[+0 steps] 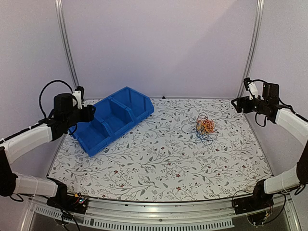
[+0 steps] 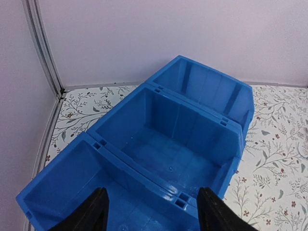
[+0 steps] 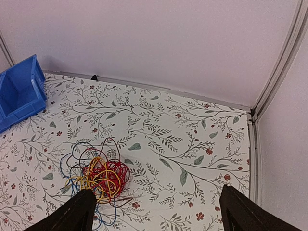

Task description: Untangle the cables

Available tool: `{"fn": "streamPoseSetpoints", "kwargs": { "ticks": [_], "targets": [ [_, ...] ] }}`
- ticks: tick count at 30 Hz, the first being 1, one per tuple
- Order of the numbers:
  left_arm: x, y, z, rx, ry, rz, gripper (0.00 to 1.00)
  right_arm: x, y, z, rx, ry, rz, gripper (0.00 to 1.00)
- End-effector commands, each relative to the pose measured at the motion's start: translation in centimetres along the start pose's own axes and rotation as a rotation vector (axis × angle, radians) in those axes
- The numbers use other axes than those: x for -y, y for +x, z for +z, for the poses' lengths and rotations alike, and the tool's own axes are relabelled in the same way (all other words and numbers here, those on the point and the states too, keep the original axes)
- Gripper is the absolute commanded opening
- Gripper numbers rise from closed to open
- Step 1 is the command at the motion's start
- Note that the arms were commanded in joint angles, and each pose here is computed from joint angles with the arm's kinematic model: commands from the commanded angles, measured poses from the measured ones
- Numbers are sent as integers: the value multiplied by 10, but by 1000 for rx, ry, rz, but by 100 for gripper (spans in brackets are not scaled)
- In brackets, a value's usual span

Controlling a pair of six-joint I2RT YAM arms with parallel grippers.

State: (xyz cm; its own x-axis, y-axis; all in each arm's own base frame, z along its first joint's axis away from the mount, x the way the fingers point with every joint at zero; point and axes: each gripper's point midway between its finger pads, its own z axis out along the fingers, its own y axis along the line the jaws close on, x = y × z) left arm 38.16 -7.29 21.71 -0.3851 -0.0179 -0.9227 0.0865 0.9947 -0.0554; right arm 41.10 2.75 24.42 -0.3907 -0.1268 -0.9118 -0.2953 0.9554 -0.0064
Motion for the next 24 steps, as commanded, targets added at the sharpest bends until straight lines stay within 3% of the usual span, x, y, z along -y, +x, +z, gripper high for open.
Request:
{"fn": "streamPoseSetpoints", "kwargs": {
  "ticks": [1,3,7,16,20,24],
  "targets": [
    [35,-19,-14,108,117,25,69,-2,-4,-5,67,-29,-19,95],
    [57,-16,-20,104,175,46,78,-11,4,-5,51,-82,-70,96],
    [108,-8,-35,81,325,72,84,-34,21,-3,1,-217,-141,93],
    [234,49,-63,-80,610,169,67,-107,53,8,-120,-443,-346,75],
    [292,79,-64,-164,679,147,65,-132,66,21,-196,-491,-410,56],
    [340,102,-56,-267,720,117,53,-145,75,41,-264,-524,-413,43]
  ]
}}
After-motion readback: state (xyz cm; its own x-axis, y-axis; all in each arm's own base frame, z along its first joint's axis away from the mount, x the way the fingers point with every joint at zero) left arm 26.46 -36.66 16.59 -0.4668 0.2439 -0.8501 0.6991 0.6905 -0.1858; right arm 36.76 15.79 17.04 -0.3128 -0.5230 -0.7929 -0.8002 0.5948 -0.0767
